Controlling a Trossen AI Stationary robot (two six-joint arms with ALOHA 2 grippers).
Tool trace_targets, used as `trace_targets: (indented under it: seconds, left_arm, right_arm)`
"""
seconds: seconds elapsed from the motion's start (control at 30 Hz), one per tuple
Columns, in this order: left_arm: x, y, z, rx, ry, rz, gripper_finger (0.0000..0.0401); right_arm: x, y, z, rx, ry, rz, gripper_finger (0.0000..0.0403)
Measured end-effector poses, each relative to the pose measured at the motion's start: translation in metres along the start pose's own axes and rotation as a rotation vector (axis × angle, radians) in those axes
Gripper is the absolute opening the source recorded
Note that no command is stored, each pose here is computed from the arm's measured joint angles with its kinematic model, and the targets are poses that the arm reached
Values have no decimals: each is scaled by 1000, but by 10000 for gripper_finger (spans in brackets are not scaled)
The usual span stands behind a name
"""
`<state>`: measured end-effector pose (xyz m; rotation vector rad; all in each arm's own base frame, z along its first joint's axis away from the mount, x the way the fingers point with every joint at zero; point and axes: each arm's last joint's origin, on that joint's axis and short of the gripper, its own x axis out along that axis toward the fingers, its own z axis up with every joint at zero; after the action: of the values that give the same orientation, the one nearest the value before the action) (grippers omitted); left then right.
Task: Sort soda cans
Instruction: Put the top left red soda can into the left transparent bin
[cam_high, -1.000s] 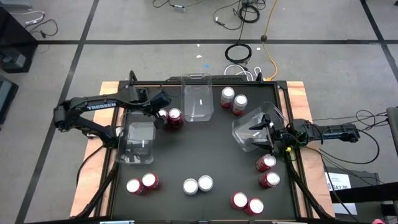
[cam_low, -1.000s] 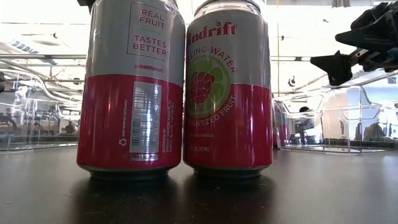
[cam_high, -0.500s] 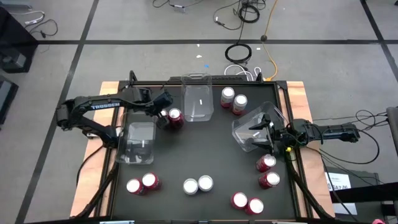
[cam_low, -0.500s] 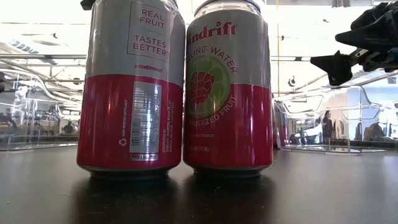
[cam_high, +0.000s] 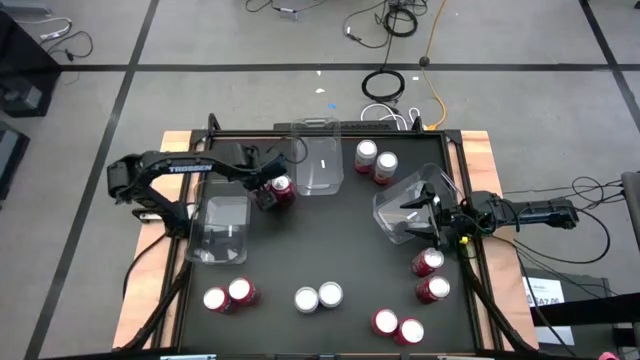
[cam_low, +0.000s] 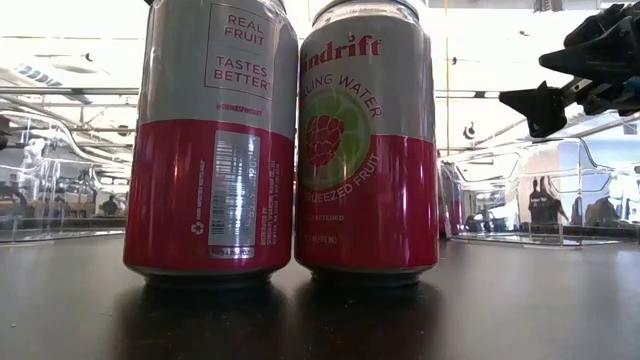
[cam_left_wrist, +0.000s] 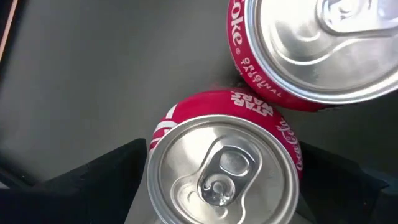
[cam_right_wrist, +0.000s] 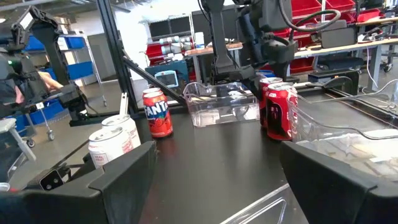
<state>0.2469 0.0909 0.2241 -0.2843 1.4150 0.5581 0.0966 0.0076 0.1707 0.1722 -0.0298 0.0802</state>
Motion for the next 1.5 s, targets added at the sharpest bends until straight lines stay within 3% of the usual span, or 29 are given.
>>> trace_targets:
  seconds: [0.4, 0.73, 0.93, 1.5]
  left_arm:
    - [0, 0, -1, 3, 13, 8, 326]
    - [-3, 2, -2, 7, 17, 28, 335]
    - [-24, 6, 5, 30, 8, 76, 336]
    - [-108, 17, 14, -9, -38, 70, 336]
  right_arm:
    - [0, 0, 0, 0, 0, 0, 334]
    - [0, 0, 0, 0, 0, 0, 334]
    - [0, 0, 0, 0, 0, 0, 334]
    - [0, 0, 0, 0, 0, 0, 334]
